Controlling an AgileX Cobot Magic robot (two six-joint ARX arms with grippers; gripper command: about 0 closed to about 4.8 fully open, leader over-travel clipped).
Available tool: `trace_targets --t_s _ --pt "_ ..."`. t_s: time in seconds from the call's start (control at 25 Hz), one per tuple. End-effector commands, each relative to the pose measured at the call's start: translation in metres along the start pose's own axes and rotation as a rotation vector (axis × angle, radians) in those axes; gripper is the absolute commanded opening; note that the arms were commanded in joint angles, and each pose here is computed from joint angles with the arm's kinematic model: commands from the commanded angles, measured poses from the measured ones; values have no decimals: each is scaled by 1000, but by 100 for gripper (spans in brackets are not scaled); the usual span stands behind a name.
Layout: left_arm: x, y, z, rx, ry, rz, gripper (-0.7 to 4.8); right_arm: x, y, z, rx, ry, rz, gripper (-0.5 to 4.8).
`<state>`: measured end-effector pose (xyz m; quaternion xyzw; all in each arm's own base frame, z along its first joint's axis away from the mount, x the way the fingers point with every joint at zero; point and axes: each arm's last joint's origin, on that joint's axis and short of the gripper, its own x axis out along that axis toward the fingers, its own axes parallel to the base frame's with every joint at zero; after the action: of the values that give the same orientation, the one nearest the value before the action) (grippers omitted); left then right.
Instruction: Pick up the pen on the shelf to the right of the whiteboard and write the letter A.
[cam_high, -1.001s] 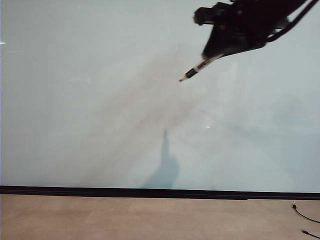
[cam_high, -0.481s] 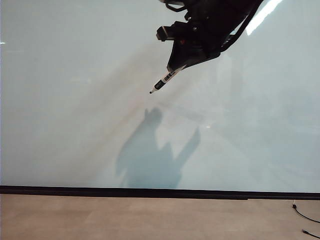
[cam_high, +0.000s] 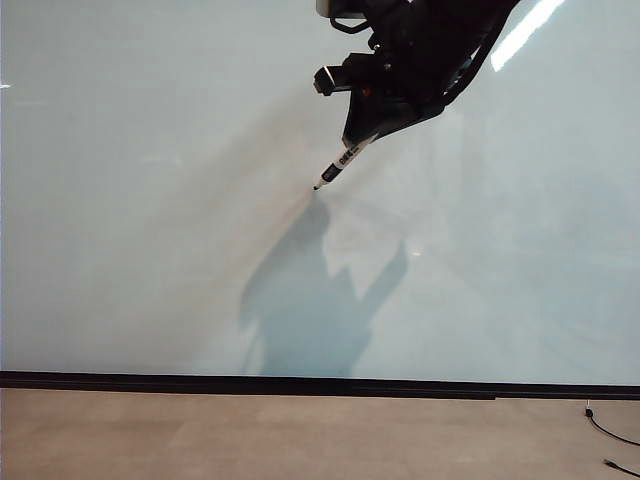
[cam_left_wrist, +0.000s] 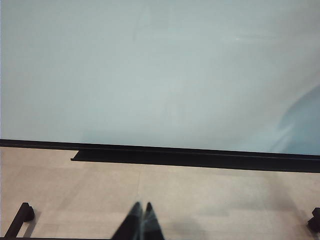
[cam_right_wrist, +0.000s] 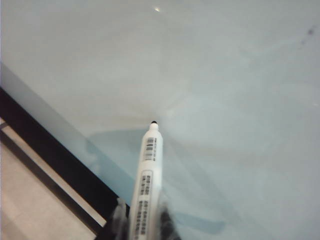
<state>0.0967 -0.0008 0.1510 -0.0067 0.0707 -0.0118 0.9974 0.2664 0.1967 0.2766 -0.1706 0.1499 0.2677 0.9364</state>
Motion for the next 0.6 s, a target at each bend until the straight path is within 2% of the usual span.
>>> trace_targets --t_s 0.04,0.6 --pt "0 0 2 4 -11 0 -5 -1 -2 6 2 -25 -36 -6" --pt "0 0 2 4 -11 0 -5 -12 -7 16 6 -77 -96 -6"
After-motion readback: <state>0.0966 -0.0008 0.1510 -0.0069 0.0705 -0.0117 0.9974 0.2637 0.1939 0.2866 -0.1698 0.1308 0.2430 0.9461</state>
